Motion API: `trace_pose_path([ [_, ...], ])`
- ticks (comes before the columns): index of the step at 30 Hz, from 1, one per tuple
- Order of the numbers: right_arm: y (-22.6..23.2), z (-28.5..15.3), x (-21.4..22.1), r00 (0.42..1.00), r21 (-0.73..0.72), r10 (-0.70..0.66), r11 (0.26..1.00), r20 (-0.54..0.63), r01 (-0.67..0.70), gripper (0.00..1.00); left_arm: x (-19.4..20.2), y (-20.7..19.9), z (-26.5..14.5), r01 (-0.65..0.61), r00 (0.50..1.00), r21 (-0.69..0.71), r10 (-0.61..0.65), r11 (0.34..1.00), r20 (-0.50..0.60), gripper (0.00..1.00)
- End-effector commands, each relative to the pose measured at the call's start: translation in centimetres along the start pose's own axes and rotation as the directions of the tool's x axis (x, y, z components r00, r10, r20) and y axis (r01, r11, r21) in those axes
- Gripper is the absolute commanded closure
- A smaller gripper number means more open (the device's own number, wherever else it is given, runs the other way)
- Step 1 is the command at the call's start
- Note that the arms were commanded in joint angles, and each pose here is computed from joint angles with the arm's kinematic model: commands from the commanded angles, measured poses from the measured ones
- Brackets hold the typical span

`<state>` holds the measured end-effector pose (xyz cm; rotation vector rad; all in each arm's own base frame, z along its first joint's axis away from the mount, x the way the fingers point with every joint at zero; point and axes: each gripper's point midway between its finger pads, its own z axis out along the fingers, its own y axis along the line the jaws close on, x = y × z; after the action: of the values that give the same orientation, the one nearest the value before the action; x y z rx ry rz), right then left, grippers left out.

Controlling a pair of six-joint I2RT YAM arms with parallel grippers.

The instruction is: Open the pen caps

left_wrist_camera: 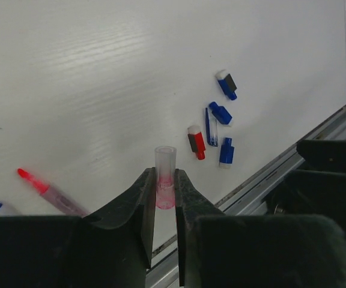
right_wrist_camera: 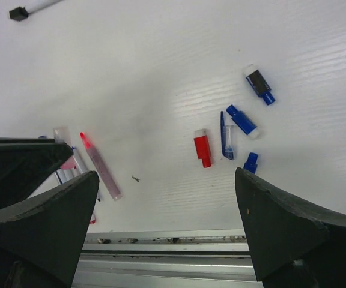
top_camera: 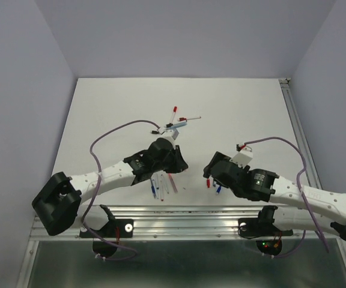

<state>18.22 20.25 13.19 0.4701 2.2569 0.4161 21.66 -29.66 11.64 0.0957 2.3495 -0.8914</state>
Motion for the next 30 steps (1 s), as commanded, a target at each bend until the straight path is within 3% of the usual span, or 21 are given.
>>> trace_pose_path([
  [1,-3.6,-0.7,-2.5,0.99,0.083,0.075,0.993,0.123,-0.085,0.0,1.1,-3.7,1.2,-0.078,0.995,0.117,0.084,0.99,-0.048,1.0],
  [9,-4.1,-1.4,-3.0,0.988,0.069,0.081,0.993,0.134,-0.091,0.0,7.0,-6.0,3.4,-0.151,0.964,0.169,0.183,0.974,-0.194,1.0],
  [17,-3.3,-1.3,-3.2,0.987,0.042,0.087,0.995,0.138,-0.093,0.0,8.3,-6.7,5.6,-0.161,0.955,0.146,0.192,0.976,-0.226,1.0],
  [27,-2.9,-1.6,-3.4,0.987,0.009,0.089,0.996,0.136,-0.091,0.0,8.9,-6.3,7.5,-0.163,0.95,0.112,0.187,0.98,-0.25,0.67],
  [29,-3.0,-1.6,-3.4,0.987,0.008,0.089,0.996,0.137,-0.091,0.0,8.6,-6.2,7.6,-0.166,0.952,0.094,0.185,0.982,-0.244,0.55],
  [30,-2.9,-1.7,-3.4,0.986,0.004,0.092,0.996,0.137,-0.093,0.0,8.5,-6.1,7.7,-0.169,0.952,0.087,0.186,0.982,-0.243,0.55],
])
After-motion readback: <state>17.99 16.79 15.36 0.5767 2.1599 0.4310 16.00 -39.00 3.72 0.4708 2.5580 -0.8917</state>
